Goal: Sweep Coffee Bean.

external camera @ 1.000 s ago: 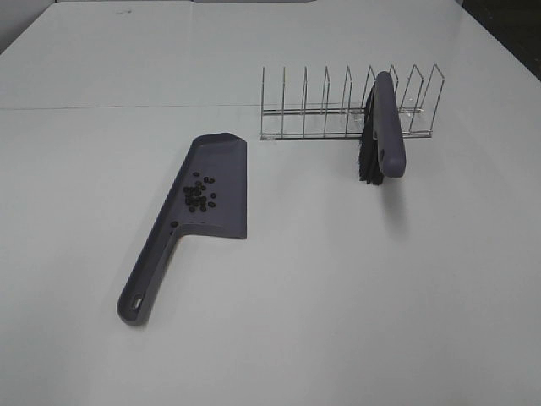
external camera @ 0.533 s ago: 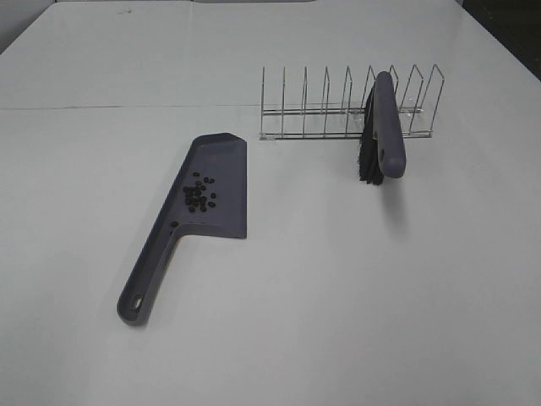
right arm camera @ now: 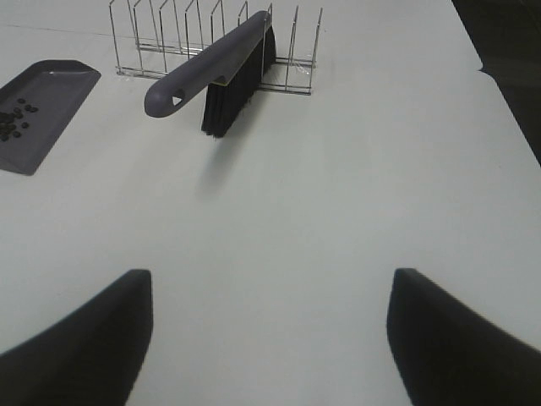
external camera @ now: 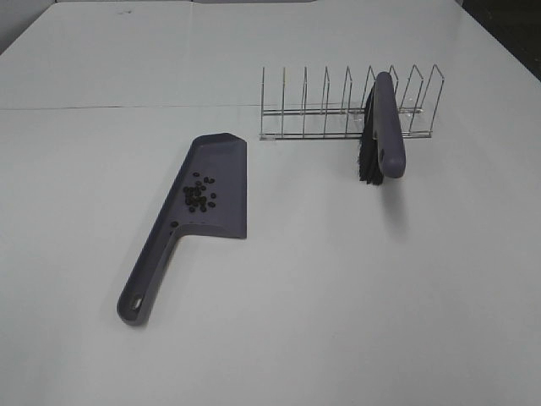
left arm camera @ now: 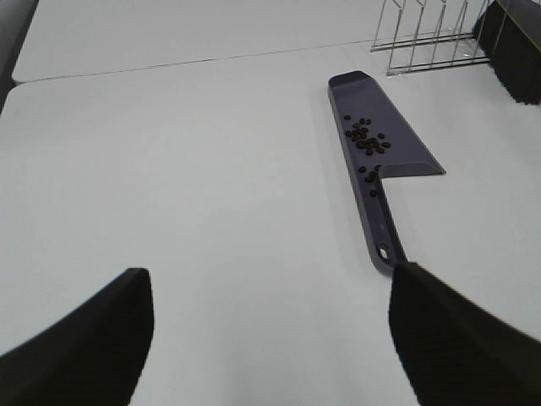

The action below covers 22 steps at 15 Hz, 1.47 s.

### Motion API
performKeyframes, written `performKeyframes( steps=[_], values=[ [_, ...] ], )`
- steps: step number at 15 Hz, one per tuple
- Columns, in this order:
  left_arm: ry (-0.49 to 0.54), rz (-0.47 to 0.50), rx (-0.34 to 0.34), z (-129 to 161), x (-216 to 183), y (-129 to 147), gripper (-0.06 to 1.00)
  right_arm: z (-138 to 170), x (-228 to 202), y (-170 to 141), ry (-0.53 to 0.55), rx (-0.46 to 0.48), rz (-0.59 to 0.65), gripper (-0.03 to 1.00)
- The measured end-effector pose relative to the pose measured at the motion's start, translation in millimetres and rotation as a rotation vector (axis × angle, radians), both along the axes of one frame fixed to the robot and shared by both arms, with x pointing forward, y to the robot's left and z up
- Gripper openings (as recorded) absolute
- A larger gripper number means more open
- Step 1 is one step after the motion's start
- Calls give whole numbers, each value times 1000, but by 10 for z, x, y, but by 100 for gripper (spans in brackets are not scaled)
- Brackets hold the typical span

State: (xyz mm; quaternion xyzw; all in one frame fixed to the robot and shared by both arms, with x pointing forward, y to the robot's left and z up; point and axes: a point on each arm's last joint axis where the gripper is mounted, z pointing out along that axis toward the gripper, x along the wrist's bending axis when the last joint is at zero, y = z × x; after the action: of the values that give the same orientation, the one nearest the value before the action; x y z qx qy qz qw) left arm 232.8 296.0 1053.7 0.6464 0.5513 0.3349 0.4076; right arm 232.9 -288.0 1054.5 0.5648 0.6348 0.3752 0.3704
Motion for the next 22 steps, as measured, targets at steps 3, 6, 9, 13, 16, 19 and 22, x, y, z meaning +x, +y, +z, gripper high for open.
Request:
performKeyframes(
  steps=[3,6,9,13,16,19,22],
  values=[
    [0,6,0,0,0,0,73,1,0,9,-1,10,7,68],
    [0,6,0,0,0,0,73,1,0,9,-1,10,7,68],
    [-1,6,0,1,1,0,73,1,0,9,-1,10,7,68],
    [-1,6,0,1,1,0,73,1,0,9,-1,10,7,68],
    [-1,6,0,1,1,0,73,1,0,9,-1,10,7,68],
    [-2,6,0,2,1,0,73,1,0,9,-1,10,7,68],
    [-4,10,-1,3,2,-1,73,1,-2,10,-1,12,22,68]
  ],
)
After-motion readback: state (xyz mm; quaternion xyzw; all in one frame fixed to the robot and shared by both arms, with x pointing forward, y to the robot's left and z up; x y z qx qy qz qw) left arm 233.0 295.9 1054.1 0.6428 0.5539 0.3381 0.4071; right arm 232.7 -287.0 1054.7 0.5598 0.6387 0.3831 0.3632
